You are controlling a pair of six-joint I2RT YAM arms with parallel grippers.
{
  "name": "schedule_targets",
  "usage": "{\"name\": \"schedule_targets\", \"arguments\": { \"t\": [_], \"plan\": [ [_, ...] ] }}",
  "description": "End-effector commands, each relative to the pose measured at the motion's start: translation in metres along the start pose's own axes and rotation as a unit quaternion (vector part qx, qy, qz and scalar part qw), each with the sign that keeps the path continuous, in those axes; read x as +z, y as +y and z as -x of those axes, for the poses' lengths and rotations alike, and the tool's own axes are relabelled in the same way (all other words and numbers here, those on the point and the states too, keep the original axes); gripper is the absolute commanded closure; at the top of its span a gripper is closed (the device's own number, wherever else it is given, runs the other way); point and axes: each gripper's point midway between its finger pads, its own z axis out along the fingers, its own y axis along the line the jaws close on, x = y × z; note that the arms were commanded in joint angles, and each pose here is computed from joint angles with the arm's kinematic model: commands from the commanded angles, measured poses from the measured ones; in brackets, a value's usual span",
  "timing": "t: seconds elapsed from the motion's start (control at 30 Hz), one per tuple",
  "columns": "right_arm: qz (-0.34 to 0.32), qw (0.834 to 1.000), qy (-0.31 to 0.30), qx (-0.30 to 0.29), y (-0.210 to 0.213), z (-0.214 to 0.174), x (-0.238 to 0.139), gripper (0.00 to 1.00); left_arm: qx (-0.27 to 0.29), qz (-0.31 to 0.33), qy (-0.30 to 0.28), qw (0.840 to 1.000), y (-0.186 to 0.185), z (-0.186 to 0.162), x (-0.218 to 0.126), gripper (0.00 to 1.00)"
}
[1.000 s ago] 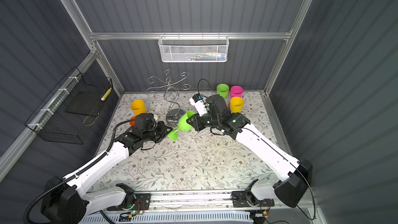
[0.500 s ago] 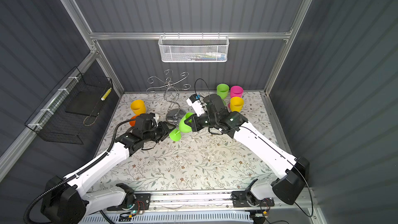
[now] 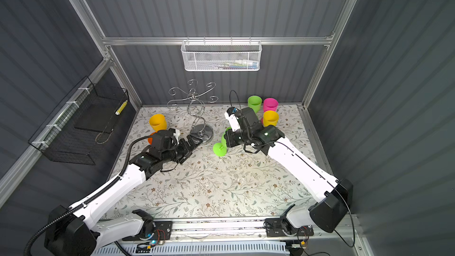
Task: Take the wine glass off the wine glass rack
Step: 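Lower the upright lime green glass beside the other glasses with the right gripper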
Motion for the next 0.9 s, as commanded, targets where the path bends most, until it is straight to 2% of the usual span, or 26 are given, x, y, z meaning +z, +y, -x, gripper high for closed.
{"name": "schedule_targets", "arguments": {
  "t": [0.0,0.27,0.53,0.87],
  "plan": [
    [-0.063,0.998,-0.005,0.0,-0.028,0.006,-0.003,1.0,0.019,0.004,-0.009,1.0,-0.001,0.001,-0.01,0.0],
    [-0.154,0.988,0.013,0.002,-0.079,0.016,0.022,1.0,0.032,0.008,-0.008,0.999,-0.001,-0.001,-0.019,0.0],
    [-0.19,0.982,0.011,0.013,-0.117,0.035,0.044,1.0,0.046,0.019,-0.021,0.999,0.003,-0.001,-0.032,0.0],
    [-0.225,0.973,0.042,0.008,-0.157,0.047,0.066,1.0,0.067,0.013,-0.025,0.997,-0.004,-0.001,-0.043,0.0]
  ]
}}
